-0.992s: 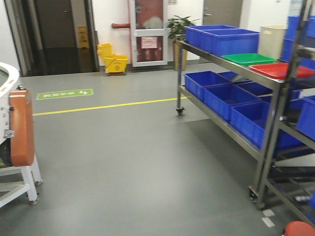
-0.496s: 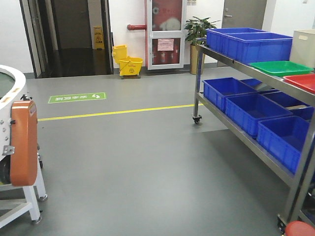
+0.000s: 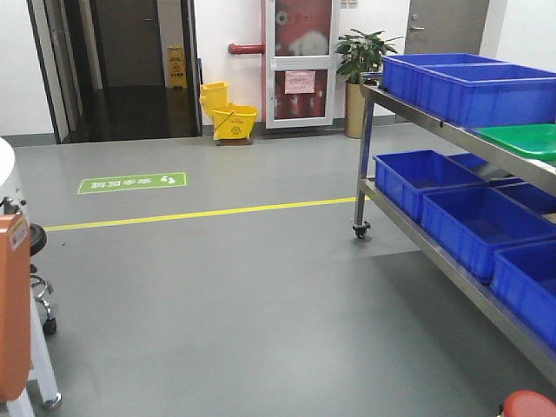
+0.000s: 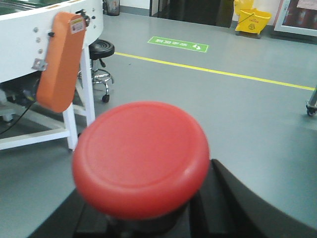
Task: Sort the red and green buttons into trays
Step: 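Drive the base to the cart holding both switches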
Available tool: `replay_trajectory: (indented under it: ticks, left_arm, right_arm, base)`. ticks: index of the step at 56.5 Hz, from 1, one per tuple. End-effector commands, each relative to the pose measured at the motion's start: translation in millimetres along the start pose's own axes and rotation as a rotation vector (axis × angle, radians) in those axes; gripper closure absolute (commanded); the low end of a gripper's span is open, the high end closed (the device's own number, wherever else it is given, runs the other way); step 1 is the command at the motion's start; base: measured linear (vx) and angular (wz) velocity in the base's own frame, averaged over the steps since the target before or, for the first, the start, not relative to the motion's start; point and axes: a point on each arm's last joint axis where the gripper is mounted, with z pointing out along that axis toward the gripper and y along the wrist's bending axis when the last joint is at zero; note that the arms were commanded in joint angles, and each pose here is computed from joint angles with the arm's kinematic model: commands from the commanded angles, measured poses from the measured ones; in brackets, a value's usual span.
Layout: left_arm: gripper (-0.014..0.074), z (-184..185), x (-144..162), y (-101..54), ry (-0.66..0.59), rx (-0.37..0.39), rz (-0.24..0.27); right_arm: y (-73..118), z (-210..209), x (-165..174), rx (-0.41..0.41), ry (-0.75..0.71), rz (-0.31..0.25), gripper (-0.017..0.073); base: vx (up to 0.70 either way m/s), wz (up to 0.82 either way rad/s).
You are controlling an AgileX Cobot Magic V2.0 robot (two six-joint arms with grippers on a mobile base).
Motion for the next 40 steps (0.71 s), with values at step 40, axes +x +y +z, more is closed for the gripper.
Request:
replay_trajectory:
  ticks: [40]
  left_arm:
    - [0.0594, -1.0, -17.3, -3.3, -0.097, 0.039, -0.016]
  right_arm:
    - [-3.1, -1.4, -9.8, 0.026, -0.026, -0.021, 0.0567]
  base:
    - [0.66, -0.04]
